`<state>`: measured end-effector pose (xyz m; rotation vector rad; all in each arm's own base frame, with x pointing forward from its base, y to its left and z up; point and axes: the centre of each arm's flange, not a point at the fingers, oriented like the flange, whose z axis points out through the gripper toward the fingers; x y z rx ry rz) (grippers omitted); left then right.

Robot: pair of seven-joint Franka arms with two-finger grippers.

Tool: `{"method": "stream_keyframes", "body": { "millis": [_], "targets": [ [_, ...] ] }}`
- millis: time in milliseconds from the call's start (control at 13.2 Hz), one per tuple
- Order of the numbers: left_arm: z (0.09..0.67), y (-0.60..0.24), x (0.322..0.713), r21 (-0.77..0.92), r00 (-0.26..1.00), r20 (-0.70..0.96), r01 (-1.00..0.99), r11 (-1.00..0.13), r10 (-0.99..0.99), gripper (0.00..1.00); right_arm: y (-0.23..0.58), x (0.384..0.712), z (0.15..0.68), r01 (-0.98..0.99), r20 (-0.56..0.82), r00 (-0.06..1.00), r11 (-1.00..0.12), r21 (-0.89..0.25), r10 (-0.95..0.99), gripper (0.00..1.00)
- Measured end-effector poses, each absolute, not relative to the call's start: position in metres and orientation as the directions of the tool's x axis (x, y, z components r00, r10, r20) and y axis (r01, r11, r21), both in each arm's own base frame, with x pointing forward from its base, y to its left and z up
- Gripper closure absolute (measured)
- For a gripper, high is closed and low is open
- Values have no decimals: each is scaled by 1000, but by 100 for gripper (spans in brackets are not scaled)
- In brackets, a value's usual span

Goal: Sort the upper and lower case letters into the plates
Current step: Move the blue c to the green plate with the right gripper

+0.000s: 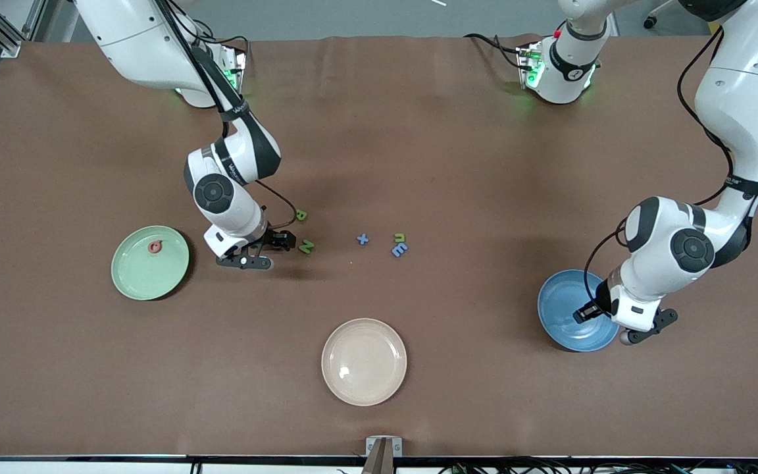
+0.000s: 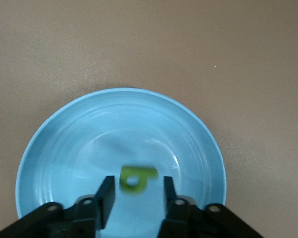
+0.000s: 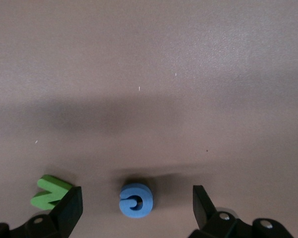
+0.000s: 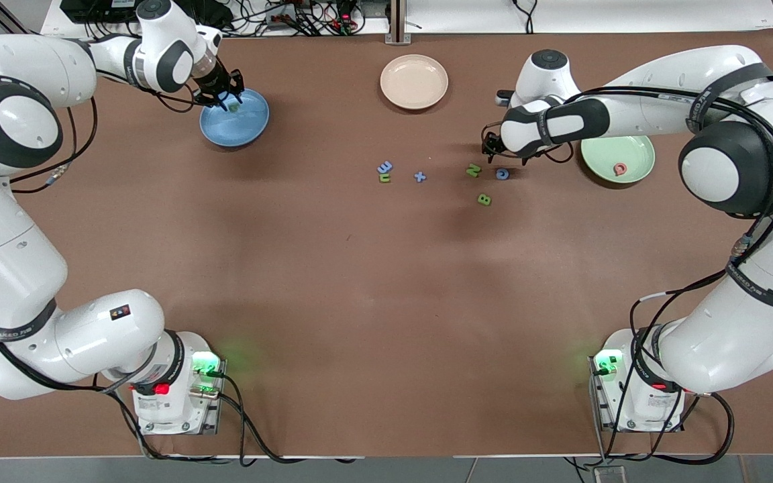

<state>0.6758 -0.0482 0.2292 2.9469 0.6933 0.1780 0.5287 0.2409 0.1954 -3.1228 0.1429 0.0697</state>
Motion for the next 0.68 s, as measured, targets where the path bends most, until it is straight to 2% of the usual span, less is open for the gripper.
{"method": "stream_keyframes", "body": {
  "millis": [151, 302, 377, 453, 528, 604, 679],
  "targets": [
    [230, -52, 676, 135, 891, 88, 433, -891, 446, 26, 240, 527, 188, -92, -54, 994, -996, -8, -91, 3],
    [233, -76, 674, 143, 886, 80, 443, -885, 456, 3, 239, 524, 183, -92, -64, 994, -996, -3, -92, 9],
    [235, -100, 671, 136, 882, 65, 455, -880, 466, 0, 238, 522, 181, -92, -70, 993, -996, 0, -92, 14],
    [237, -130, 665, 126, 879, 51, 466, -876, 475, 0, 237, 519, 178, -92, -76, 993, -996, 4, -92, 14],
    [240, -163, 657, 120, 877, 43, 472, -874, 479, 0, 235, 516, 175, -92, -83, 992, -996, 8, -92, 20],
    [242, -197, 647, 116, 876, 36, 475, -872, 482, 0, 234, 514, 173, -92, -88, 992, -996, 11, -92, 20],
    [243, -232, 635, 113, 872, 29, 483, -868, 489, 0, 234, 512, 172, -91, -90, 992, -996, 12, -92, 26]
  ]
}}
